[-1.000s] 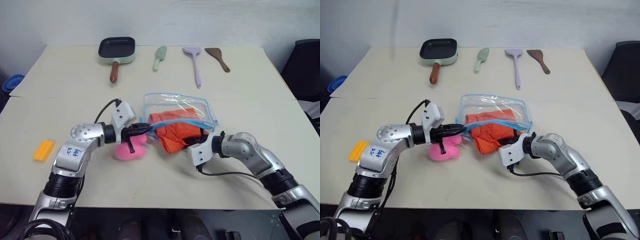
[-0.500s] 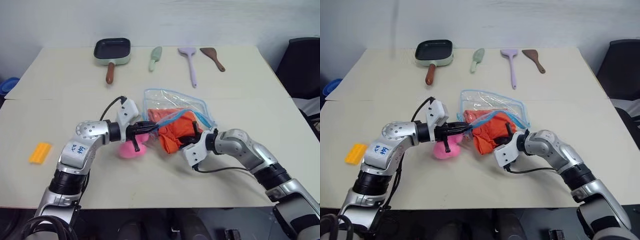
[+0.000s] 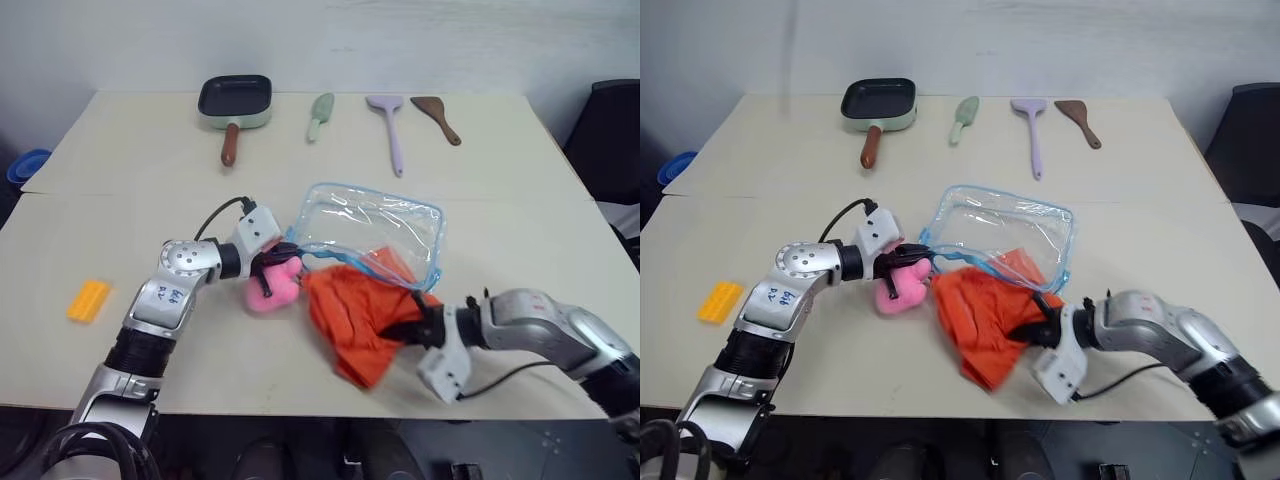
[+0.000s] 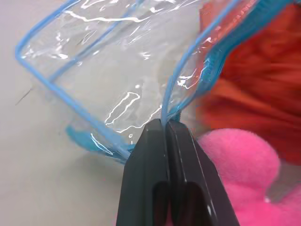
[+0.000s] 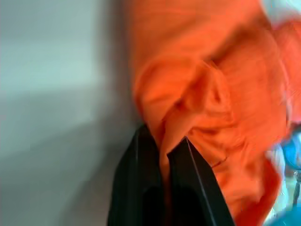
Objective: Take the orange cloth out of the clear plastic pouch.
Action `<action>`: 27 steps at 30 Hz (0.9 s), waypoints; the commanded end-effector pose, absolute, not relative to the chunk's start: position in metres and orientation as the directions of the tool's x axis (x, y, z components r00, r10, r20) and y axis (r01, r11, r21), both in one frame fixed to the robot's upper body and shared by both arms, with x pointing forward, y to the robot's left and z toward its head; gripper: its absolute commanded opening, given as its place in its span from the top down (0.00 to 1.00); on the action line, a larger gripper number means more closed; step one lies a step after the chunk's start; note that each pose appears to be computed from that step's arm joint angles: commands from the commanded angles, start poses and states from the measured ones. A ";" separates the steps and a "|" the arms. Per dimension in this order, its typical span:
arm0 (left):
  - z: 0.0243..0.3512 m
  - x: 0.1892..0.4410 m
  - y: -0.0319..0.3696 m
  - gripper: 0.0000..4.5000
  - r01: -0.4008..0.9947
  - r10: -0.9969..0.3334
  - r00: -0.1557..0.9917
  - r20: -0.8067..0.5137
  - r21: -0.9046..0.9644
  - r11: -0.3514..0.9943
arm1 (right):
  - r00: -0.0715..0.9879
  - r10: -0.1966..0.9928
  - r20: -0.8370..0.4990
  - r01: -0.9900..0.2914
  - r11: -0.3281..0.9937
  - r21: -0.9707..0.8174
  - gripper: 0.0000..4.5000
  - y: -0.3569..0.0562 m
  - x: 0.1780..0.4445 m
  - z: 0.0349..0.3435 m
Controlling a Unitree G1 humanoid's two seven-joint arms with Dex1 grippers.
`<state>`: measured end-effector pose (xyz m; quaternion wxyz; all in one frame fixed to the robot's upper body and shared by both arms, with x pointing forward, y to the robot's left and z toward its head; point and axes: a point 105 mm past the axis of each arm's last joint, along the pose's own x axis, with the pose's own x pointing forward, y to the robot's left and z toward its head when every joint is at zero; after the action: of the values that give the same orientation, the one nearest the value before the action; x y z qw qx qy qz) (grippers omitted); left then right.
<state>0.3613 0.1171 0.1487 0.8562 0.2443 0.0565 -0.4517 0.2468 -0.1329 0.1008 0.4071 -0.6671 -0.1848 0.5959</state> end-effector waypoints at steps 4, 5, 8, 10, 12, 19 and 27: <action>0.154 0.369 0.141 1.00 0.750 -0.688 0.650 -0.324 0.420 0.511 | 0.362 0.622 -0.695 -0.348 -0.601 -0.719 1.00 -0.200 0.251 0.114; 0.153 0.368 0.142 1.00 0.752 -0.688 0.648 -0.326 0.422 0.507 | 0.387 0.607 -0.694 -0.368 -0.588 -0.720 1.00 -0.209 0.253 0.115; 0.153 0.357 0.140 1.00 0.780 -0.717 0.608 -0.340 0.425 0.460 | 0.482 0.548 -0.683 -0.430 -0.531 -0.730 1.00 -0.240 0.263 0.120; 0.149 0.344 0.139 1.00 0.806 -0.735 0.570 -0.368 0.424 0.412 | 0.556 0.515 -0.653 -0.472 -0.451 -0.758 1.00 -0.261 0.270 0.124; 0.142 0.330 0.139 1.00 0.837 -0.747 0.520 -0.414 0.419 0.351 | 0.630 0.499 -0.595 -0.501 -0.324 -0.802 1.00 -0.276 0.278 0.129; 0.126 0.297 0.143 1.00 0.881 -0.740 0.432 -0.517 0.416 0.224 | 0.741 0.499 -0.450 -0.533 0.029 -0.845 1.00 -0.282 0.289 0.127; 0.120 0.288 0.147 1.00 0.891 -0.723 0.410 -0.556 0.412 0.188 | 0.872 0.398 -0.284 -0.448 0.418 -0.790 1.00 -0.285 0.308 0.137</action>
<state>0.2963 0.1438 0.1302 0.7726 0.3568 0.0949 -0.5165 0.3021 -0.2795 0.1154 0.8119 -0.5000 0.0494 0.2972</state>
